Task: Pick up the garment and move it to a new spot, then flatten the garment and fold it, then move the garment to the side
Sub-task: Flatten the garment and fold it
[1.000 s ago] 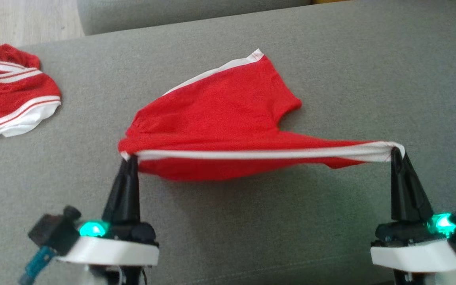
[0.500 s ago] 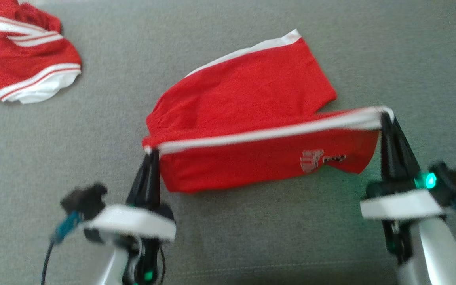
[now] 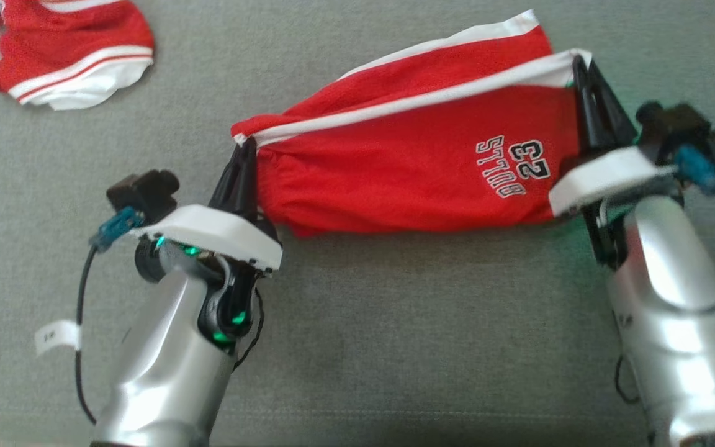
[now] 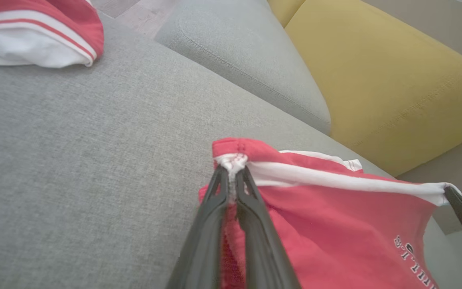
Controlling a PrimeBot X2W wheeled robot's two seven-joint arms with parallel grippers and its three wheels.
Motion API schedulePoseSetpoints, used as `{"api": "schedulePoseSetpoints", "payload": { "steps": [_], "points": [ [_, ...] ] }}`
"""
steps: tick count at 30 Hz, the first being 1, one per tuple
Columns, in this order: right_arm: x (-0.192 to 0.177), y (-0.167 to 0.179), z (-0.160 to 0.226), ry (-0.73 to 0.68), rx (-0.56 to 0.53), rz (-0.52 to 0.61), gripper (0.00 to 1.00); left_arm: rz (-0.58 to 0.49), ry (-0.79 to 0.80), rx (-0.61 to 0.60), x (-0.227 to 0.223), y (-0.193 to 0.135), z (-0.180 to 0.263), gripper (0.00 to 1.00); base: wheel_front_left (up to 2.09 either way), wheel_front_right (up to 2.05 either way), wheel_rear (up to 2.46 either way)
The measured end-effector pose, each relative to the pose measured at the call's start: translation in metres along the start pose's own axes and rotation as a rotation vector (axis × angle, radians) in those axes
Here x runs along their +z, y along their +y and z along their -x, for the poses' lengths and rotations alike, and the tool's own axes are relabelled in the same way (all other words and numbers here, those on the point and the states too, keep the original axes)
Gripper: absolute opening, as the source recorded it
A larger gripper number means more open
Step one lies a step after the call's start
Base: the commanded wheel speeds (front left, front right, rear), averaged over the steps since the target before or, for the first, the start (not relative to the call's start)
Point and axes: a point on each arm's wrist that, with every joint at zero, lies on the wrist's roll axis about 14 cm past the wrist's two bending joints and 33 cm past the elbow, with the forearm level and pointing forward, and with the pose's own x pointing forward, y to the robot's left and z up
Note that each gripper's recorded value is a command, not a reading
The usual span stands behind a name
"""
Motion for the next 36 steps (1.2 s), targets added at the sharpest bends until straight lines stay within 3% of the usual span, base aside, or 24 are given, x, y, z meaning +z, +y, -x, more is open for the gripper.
{"api": "schedulePoseSetpoints", "payload": {
  "steps": [10,22,24,25,26,27,28,36],
  "points": [
    [-0.019,-0.003,-0.048,0.100,0.017,0.017,0.00,-0.006,0.027,0.029,-0.003,0.008,-0.021,0.00,0.00,0.00,0.00],
    [-0.038,-0.006,-0.066,0.184,0.021,0.021,0.02,-0.037,0.037,0.027,-0.006,0.004,-0.029,0.03,0.00,0.00,0.00],
    [-0.041,-0.003,-0.066,0.199,0.033,0.026,0.29,-0.044,0.038,0.034,-0.007,0.005,-0.028,0.46,0.00,0.00,0.00],
    [-0.042,-0.002,-0.066,0.203,0.035,0.024,0.42,-0.046,0.038,0.035,-0.007,0.005,-0.028,0.83,0.00,0.00,0.00],
    [-0.042,-0.002,-0.067,0.206,0.035,0.022,0.68,-0.050,0.036,0.036,-0.007,0.005,-0.028,1.00,0.00,0.00,0.00],
    [-0.042,-0.003,-0.068,0.209,0.033,0.020,0.89,-0.056,0.034,0.030,-0.007,0.004,-0.027,1.00,0.00,0.00,0.00],
    [-0.041,-0.003,-0.069,0.210,0.031,0.017,1.00,-0.062,0.032,0.024,-0.006,0.002,-0.027,1.00,0.00,0.00,0.00],
    [-0.030,-0.009,-0.075,0.194,0.025,0.027,1.00,-0.149,-0.125,-0.023,0.036,-0.013,-0.017,1.00,0.00,0.00,0.00]
  ]
}}
